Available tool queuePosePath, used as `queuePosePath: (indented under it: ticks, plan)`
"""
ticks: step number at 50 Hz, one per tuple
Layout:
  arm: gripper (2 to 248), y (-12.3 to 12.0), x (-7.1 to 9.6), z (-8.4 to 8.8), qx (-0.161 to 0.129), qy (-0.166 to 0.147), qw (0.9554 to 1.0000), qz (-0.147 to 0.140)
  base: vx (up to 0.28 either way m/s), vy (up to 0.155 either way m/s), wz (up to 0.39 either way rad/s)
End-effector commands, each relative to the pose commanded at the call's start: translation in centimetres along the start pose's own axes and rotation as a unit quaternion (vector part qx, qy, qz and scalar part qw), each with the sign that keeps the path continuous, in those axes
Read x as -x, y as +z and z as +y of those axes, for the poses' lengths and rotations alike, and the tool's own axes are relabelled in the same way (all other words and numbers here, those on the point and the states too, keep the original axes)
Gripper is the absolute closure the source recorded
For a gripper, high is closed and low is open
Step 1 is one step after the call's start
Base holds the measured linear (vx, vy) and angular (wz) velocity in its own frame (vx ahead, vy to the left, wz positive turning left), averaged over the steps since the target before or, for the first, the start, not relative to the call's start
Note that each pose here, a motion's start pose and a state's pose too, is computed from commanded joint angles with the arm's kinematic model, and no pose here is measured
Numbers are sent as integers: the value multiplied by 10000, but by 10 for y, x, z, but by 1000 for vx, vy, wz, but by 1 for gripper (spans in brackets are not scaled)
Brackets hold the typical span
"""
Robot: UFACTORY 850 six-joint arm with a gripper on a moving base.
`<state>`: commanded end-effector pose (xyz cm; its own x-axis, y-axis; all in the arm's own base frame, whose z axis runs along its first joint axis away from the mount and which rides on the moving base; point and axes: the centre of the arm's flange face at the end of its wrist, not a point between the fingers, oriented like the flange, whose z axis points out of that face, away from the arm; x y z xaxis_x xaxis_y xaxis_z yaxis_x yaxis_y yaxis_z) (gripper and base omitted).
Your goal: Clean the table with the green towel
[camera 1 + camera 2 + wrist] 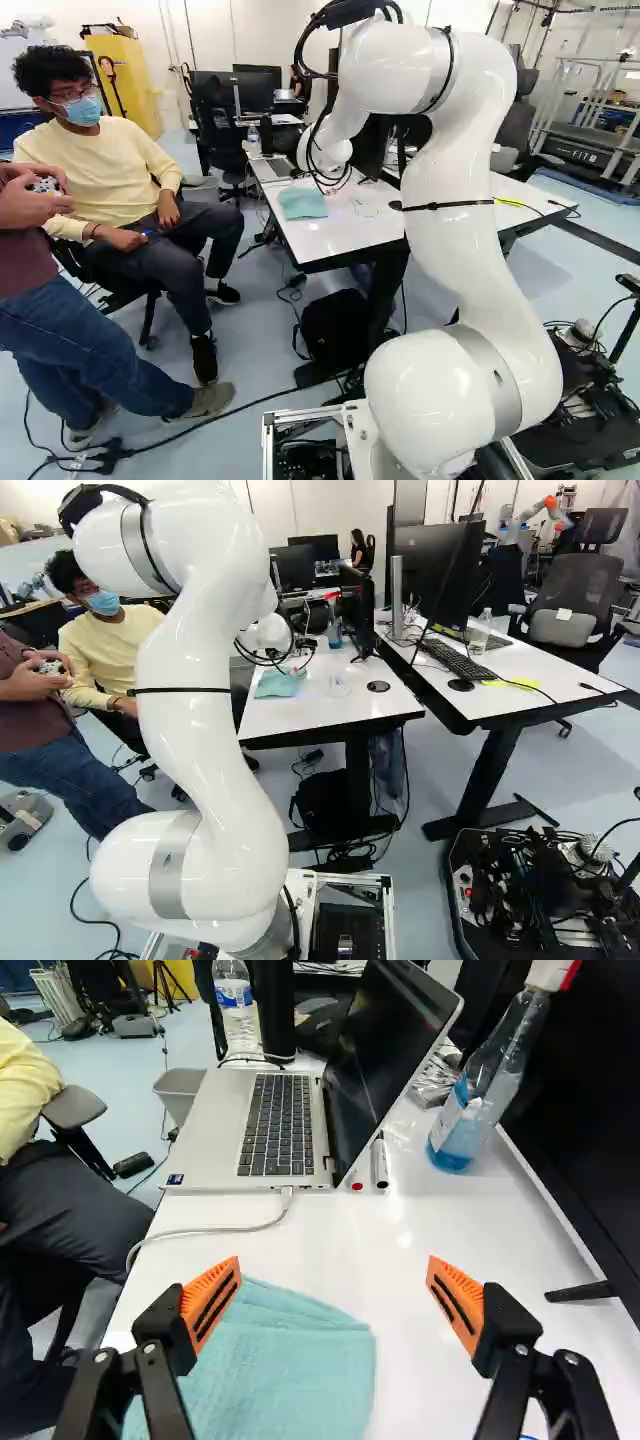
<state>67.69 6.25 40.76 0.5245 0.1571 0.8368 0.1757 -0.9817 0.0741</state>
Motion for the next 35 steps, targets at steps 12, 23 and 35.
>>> queuePosePath:
  ticks: [12,23,35]
  plan:
    - [3,-10,5,-7,-41,-21,10000,-60,0,0,0]
    - [3,-28,10,-16,-122,-129,9998,-23,0,0,0]
    - [3,-48,11,-25,-325,-523,9973,408,0,0,0]
